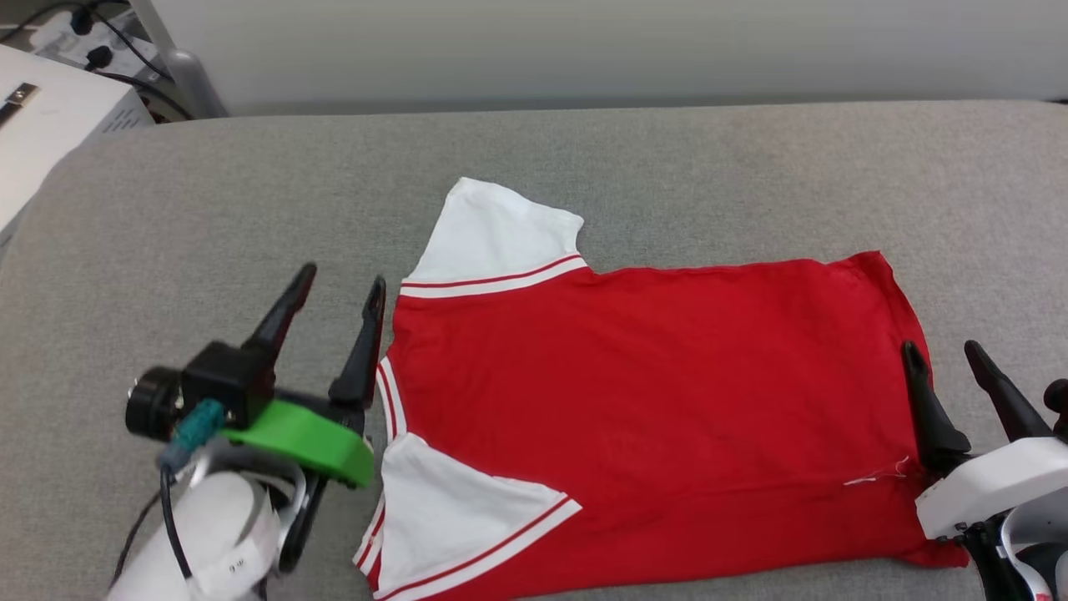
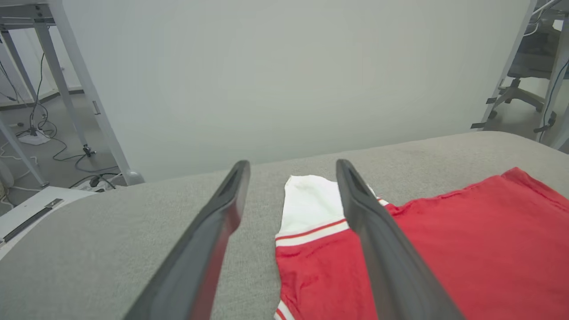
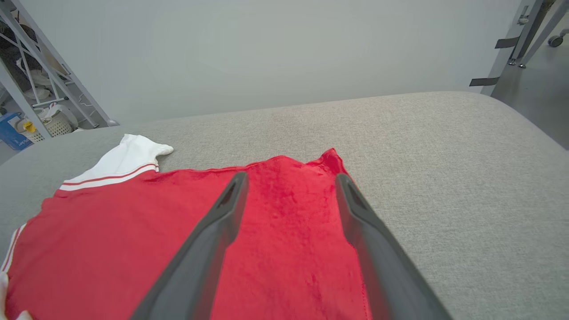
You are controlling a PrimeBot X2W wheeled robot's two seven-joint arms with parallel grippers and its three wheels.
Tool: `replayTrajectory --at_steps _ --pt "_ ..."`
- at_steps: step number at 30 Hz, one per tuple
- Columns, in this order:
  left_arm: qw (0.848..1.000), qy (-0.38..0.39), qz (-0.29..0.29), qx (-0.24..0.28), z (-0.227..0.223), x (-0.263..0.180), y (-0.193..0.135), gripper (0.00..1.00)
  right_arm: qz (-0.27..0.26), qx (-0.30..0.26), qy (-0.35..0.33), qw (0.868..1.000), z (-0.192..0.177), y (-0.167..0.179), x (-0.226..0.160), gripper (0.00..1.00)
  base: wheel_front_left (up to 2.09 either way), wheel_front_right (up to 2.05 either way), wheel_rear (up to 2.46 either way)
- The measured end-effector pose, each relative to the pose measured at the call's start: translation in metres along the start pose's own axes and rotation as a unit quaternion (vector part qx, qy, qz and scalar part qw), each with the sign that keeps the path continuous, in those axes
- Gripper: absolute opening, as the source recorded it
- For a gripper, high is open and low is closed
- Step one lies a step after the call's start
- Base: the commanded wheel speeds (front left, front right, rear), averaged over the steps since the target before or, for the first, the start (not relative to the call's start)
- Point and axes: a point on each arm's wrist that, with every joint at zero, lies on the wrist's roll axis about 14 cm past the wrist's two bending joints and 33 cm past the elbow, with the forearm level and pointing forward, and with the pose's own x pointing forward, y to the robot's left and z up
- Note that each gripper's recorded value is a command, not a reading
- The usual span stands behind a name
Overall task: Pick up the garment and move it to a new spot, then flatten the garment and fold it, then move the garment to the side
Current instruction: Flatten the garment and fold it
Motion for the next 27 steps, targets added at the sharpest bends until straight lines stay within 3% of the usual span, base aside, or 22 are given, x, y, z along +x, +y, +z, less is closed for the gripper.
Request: replayTrajectory --at_steps 4,13,21,27 --pt "0.999 0.015 -0.048 0.008 0.009 0.043 -0.007 1.0 -0.002 -0.001 -0.001 1.0 0.0 0.0 0.005 1.0 0.0 0.0 0.0" --pt "0.974 0.177 -0.132 0.047 -0.025 0.124 -0.013 1.0 0.002 -0.008 -0.009 1.0 0.003 0.007 0.026 1.0 0.0 0.0 0.0" --pt "0.925 0.343 -0.163 0.018 -0.082 0.159 -0.012 1.0 -0.01 -0.004 -0.009 1.0 -0.007 0.005 0.038 1.0 0.0 0.0 0.0" --pt "0.877 0.457 -0.148 0.025 -0.135 0.169 0.009 1.0 -0.022 0.006 0.01 1.0 -0.024 -0.001 0.043 1.0 0.0 0.0 0.0"
